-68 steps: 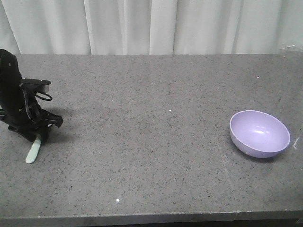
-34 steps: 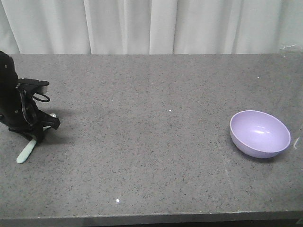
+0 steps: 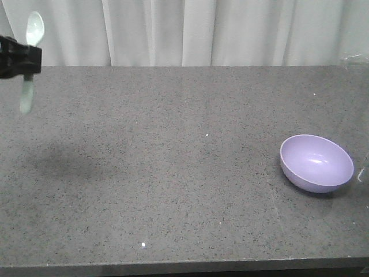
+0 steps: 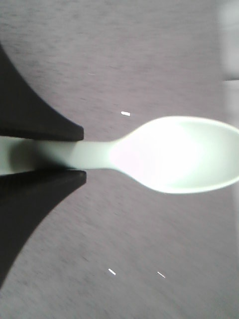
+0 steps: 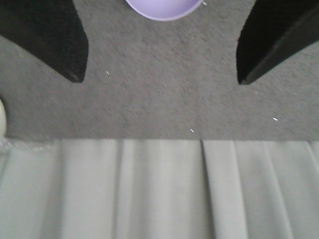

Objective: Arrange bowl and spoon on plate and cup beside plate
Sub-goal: 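Grasp the lilac bowl rim with the right gripper and lift it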

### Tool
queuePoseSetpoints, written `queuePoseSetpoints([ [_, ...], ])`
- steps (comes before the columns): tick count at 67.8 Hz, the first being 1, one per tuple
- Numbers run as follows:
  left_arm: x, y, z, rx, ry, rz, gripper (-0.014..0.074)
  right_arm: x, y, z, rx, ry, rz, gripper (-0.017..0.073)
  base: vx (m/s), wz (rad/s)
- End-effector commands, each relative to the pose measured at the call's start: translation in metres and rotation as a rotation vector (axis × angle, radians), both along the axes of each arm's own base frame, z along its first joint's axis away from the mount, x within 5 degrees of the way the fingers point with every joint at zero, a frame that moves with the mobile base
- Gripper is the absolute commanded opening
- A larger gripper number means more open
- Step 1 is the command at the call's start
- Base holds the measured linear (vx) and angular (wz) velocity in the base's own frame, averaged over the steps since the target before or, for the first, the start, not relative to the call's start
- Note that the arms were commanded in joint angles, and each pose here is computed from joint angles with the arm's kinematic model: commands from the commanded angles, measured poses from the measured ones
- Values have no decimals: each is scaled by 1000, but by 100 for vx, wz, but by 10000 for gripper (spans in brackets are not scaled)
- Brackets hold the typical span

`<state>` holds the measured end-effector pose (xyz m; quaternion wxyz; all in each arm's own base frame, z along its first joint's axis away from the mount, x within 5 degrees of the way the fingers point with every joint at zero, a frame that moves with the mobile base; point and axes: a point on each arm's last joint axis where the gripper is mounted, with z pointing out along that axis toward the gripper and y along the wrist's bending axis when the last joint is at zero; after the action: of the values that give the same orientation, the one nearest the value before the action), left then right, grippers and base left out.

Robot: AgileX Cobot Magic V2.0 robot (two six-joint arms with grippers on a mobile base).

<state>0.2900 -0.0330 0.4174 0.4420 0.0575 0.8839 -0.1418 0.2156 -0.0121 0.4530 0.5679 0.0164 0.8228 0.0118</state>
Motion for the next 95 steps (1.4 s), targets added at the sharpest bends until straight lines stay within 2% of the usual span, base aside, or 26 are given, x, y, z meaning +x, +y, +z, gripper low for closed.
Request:
queuePoseSetpoints([
  [1, -26, -2, 45, -64, -232, 8, -8, 16, -22, 6, 4, 47, -87, 580, 0, 0],
  [7, -39, -1, 59, -88, -306, 15, -8, 33, -36, -10, 51, 170, -89, 580, 0, 0],
  [16, -49, -2, 66, -128, -383, 20, -8, 60, -49, -47, 144, 358, 2, 580, 0, 0],
  [21, -52, -3, 65, -161, -406, 15, -8, 74, -56, -65, 194, 421, 18, 580, 0, 0],
  [30, -51, -5, 53, -194, -404, 0, -8, 92, -66, -90, 209, 499, 16, 580, 0, 0],
  [50, -48, -5, 45, -193, -400, 9, -8, 118, -72, -140, 256, 683, 64, 580, 0, 0],
  [57, -48, -4, 45, -193, -402, 11, -8, 125, -72, -152, 287, 710, 82, 580, 0, 0],
  [83, -48, -4, 45, -193, -401, 10, -8, 139, -77, -189, 328, 821, 97, 579, 0, 0],
  [90, -48, -5, 45, -193, -399, 8, -8, 140, -77, -194, 334, 843, 103, 551, 0, 0],
  [95, -48, -5, 45, -193, -399, 8, -8, 140, -77, -195, 336, 850, 105, 488, 0, 0],
])
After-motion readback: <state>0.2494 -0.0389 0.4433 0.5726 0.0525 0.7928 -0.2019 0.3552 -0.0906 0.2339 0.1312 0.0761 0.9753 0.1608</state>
